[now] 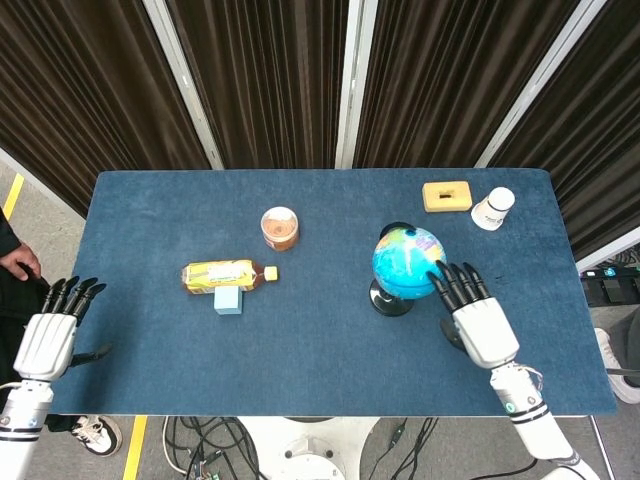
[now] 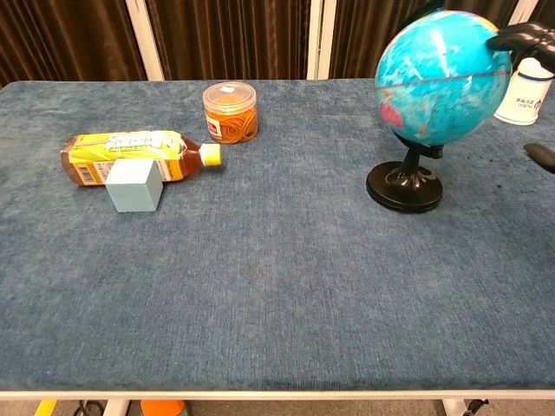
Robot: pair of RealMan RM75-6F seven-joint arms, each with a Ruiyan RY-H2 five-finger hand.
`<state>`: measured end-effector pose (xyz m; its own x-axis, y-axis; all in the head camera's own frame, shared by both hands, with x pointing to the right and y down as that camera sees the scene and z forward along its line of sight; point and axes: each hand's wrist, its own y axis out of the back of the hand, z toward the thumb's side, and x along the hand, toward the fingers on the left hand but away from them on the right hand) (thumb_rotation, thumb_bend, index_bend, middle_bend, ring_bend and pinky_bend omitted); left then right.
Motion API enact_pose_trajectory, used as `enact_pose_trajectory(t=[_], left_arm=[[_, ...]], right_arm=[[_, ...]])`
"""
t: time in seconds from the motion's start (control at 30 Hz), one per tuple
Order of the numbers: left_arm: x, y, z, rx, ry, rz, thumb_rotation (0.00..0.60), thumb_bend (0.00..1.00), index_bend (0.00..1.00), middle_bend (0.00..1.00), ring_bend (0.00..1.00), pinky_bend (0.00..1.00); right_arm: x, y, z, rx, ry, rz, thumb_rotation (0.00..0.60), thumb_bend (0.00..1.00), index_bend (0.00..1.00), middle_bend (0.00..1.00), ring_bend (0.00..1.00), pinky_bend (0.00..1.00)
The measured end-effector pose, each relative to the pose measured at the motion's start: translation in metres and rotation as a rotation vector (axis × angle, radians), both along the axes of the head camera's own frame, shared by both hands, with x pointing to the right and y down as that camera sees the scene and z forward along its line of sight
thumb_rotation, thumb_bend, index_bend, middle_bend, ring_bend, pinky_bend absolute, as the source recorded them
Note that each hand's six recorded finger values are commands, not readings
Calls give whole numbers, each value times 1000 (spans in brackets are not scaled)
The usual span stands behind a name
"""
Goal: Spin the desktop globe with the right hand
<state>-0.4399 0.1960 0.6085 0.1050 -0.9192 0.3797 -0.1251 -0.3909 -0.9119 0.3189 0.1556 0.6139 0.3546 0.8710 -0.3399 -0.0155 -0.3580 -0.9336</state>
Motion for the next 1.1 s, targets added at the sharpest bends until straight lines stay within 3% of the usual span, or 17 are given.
enact_pose_trajectory(t=[0.27,0.33,0.63,1.1], left_arm=[[0,0,2,-7,-1,1,600,36,152,113,31,45],[1,0,2,-8,-1,2,600,36,152,113,31,45],[1,1,1,-7,-2,3,600,37,152,114,31,45],[0,1,1,-3,0,0,600,36,152,113,31,45]], right_arm=[[51,-15,13,-44,68,191,600,342,0,0,0,0],[56,-16,13,-44,70,202,600,343,0,0,0,0],[41,-10,-2,21,17,137,600,343,0,0,0,0],[-7,18,-25,91,-77,-62,600,362,0,0,0,0]])
